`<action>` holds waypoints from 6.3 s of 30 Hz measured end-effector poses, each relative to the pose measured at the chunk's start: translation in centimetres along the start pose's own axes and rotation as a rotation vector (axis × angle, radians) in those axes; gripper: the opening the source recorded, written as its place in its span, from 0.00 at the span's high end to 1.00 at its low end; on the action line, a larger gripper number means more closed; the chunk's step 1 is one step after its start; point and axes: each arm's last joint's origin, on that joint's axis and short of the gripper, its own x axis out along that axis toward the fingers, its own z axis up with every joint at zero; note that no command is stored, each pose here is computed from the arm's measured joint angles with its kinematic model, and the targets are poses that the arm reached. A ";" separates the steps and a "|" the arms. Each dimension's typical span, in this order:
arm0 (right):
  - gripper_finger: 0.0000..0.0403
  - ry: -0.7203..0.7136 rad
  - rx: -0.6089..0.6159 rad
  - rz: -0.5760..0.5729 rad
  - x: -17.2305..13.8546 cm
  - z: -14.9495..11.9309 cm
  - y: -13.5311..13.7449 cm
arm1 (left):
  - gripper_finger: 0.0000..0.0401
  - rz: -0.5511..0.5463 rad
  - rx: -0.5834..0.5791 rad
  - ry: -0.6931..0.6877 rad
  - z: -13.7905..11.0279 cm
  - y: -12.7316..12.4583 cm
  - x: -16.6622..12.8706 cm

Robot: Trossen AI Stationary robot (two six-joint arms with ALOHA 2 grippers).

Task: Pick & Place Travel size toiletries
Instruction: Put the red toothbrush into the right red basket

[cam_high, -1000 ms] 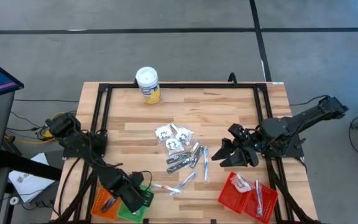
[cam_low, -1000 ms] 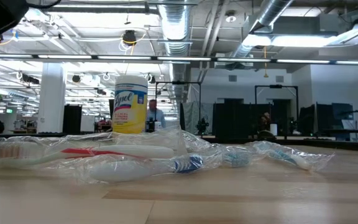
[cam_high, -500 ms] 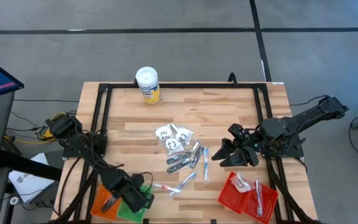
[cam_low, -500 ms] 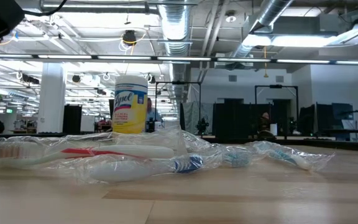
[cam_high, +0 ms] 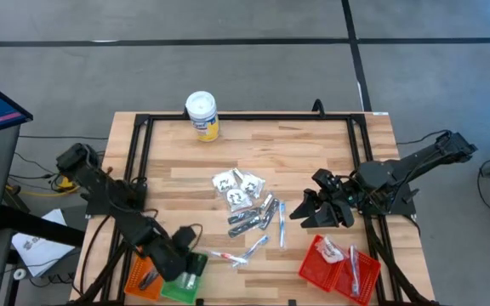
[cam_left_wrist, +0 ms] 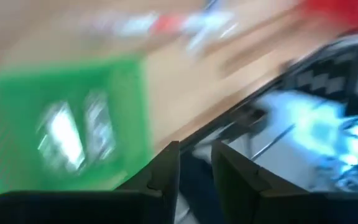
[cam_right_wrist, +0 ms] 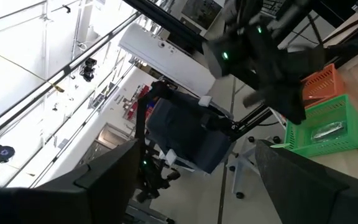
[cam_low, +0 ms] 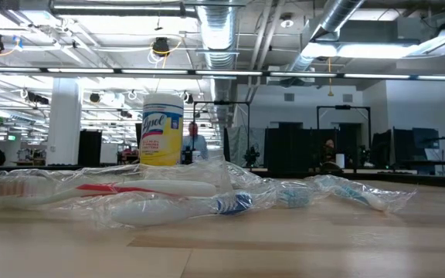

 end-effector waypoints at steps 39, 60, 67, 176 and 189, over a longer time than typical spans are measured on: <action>0.22 -0.280 0.031 -0.247 -0.6 2.9 -2.5 | 0.82 0.143 1.338 0.080 8.7 -1.0 7.0; 0.22 -0.293 0.048 -0.270 -0.8 3.4 -3.0 | 0.30 0.133 1.430 0.167 7.0 0.3 12.4; 0.22 -0.295 0.050 -0.269 -0.8 3.4 -3.0 | 0.57 0.154 1.427 0.181 7.1 0.7 12.9; 0.64 -0.554 -0.159 -0.066 1.8 9.1 -4.3 | 1.00 -0.952 0.495 -0.733 20.0 -10.0 -8.6; 0.91 -0.543 -0.158 -0.081 1.8 9.1 -4.5 | 1.00 -0.956 0.497 -0.725 20.0 -10.0 -8.6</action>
